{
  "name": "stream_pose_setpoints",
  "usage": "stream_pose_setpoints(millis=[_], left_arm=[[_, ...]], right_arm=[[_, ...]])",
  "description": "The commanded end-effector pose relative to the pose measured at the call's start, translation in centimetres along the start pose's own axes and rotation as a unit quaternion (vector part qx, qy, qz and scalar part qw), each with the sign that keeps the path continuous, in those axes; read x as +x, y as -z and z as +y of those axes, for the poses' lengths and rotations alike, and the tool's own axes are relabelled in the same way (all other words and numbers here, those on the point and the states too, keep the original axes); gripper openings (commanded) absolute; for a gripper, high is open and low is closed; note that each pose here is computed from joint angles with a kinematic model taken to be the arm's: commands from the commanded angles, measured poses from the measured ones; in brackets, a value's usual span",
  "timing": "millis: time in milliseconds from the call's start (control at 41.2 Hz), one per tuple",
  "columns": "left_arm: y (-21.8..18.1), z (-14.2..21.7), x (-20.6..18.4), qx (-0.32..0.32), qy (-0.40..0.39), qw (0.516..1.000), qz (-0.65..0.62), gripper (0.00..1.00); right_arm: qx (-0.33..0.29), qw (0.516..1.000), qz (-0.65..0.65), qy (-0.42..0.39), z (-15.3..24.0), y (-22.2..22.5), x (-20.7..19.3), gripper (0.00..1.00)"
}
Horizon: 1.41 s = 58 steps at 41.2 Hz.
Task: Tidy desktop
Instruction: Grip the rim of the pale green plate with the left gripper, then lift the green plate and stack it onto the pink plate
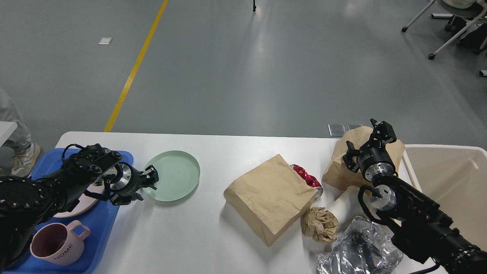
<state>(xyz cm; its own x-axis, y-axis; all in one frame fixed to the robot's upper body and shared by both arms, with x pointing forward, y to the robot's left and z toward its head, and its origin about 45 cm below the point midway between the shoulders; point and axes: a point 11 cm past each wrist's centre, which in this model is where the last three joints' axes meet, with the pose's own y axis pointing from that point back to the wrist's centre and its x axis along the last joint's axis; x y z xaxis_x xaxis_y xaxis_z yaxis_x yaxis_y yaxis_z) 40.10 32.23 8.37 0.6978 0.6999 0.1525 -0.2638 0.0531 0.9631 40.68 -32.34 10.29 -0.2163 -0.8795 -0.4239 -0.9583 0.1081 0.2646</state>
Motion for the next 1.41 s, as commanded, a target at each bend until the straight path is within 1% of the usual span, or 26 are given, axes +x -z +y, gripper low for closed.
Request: stream_pose_setpoints(millis=[0, 218, 340, 388, 413, 437, 631, 728, 825, 874, 995, 1384], left_arm=[[-0.1, 0.0, 0.0, -0.002, -0.001, 1.000, 0.001, 0.49], [0.0, -0.1, -0.2, -0.001, 0.004, 1.000, 0.000, 0.46], [0.3, -0.2, -0.4, 0.002, 0.012, 1.000, -0.002, 0.42], [0.3, -0.2, -0.6, 0.002, 0.021, 1.000, -0.007, 0.37], [0.4, -0.2, -0.8, 0.003, 0.031, 0.999, -0.011, 0.30], [0.5, -0.1, -0.7, 0.004, 0.031, 0.999, -0.011, 0.28], [0.8, 0.0, -0.6, 0.008, 0.036, 0.999, -0.011, 0.27], [0.8, 0.0, -0.6, 0.008, 0.037, 0.999, -0.011, 0.23], [0.9, 0.0, -0.6, 0.010, 0.040, 0.999, -0.013, 0.22], [0.8, 0.0, -0.9, 0.010, 0.050, 0.999, -0.017, 0.18], [1.0, 0.2, -1.6, 0.011, 0.089, 0.995, -0.032, 0.00], [1.1, 0.1, -1.9, 0.012, 0.099, 0.994, -0.037, 0.00]], right_arm=[[0.000, 1.000, 0.000, 0.000, 0.0, 0.0, 0.0, 1.00], [0.000, 1.000, 0.000, 0.000, 0.0, 0.0, 0.0, 1.00], [0.000, 1.000, 0.000, 0.000, 0.0, 0.0, 0.0, 1.00], [0.000, 1.000, 0.000, 0.000, 0.0, 0.0, 0.0, 1.00], [0.000, 1.000, 0.000, 0.000, 0.0, 0.0, 0.0, 1.00], [0.000, 1.000, 0.000, 0.000, 0.0, 0.0, 0.0, 1.00], [0.000, 1.000, 0.000, 0.000, 0.0, 0.0, 0.0, 1.00], [0.000, 1.000, 0.000, 0.000, 0.0, 0.0, 0.0, 1.00], [0.000, 1.000, 0.000, 0.000, 0.0, 0.0, 0.0, 1.00], [0.000, 1.000, 0.000, 0.000, 0.0, 0.0, 0.0, 1.00], [0.000, 1.000, 0.000, 0.000, 0.0, 0.0, 0.0, 1.00], [0.000, 1.000, 0.000, 0.000, 0.0, 0.0, 0.0, 1.00]])
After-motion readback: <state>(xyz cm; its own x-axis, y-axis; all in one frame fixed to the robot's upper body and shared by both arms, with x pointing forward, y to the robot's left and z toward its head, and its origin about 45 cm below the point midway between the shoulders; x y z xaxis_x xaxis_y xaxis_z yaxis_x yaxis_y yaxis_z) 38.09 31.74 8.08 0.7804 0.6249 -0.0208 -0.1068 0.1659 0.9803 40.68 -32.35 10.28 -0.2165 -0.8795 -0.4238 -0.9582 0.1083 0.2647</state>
